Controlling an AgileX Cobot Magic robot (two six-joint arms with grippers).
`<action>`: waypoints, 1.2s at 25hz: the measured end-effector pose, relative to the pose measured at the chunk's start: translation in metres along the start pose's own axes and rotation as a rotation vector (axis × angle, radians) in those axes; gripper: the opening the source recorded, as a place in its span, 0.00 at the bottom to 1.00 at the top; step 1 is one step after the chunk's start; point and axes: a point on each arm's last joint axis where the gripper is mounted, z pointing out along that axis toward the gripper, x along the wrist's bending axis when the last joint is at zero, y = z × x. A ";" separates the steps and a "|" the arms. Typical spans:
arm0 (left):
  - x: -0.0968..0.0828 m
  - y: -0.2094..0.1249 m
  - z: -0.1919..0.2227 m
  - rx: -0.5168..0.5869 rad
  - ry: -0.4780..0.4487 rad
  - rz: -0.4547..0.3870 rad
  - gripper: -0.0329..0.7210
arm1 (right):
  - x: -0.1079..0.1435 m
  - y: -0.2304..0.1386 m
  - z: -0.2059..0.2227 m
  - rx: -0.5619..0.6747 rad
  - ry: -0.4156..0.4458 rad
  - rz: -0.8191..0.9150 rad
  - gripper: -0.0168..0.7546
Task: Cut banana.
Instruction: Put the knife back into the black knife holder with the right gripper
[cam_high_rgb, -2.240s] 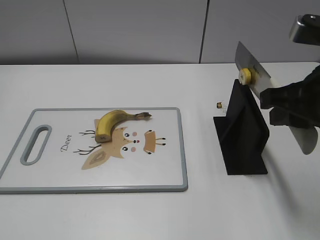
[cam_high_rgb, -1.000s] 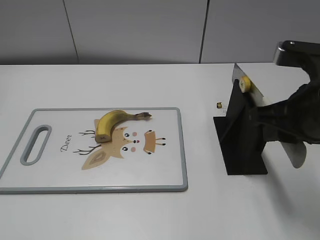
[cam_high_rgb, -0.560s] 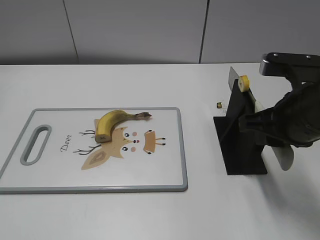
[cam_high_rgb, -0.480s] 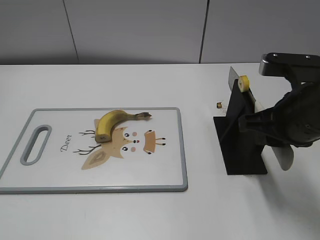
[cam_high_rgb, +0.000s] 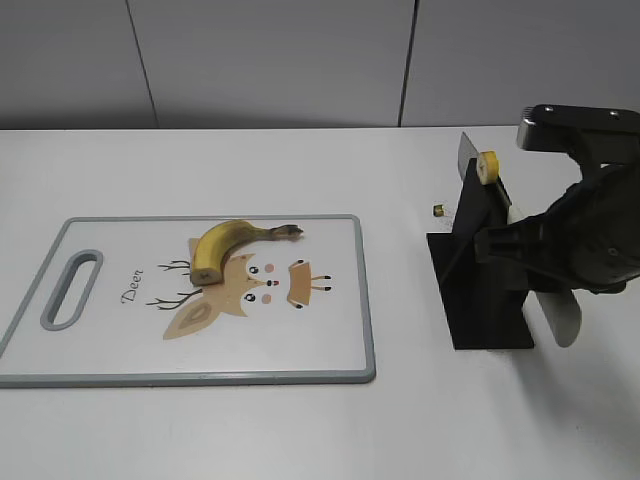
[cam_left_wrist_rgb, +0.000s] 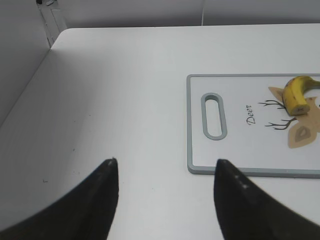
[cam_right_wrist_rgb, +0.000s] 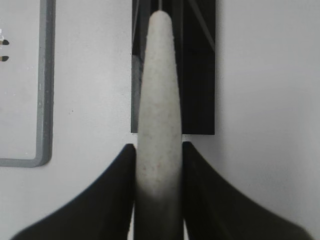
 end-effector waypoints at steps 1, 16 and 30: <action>0.000 0.000 0.000 0.000 0.000 0.000 0.81 | 0.001 0.000 0.000 -0.004 0.005 0.001 0.41; 0.000 0.000 0.000 -0.001 0.000 0.000 0.81 | 0.006 0.021 -0.066 -0.217 0.108 -0.133 0.82; 0.000 0.000 0.000 -0.001 0.001 0.000 0.81 | -0.014 -0.024 -0.163 -0.347 0.248 -0.531 0.79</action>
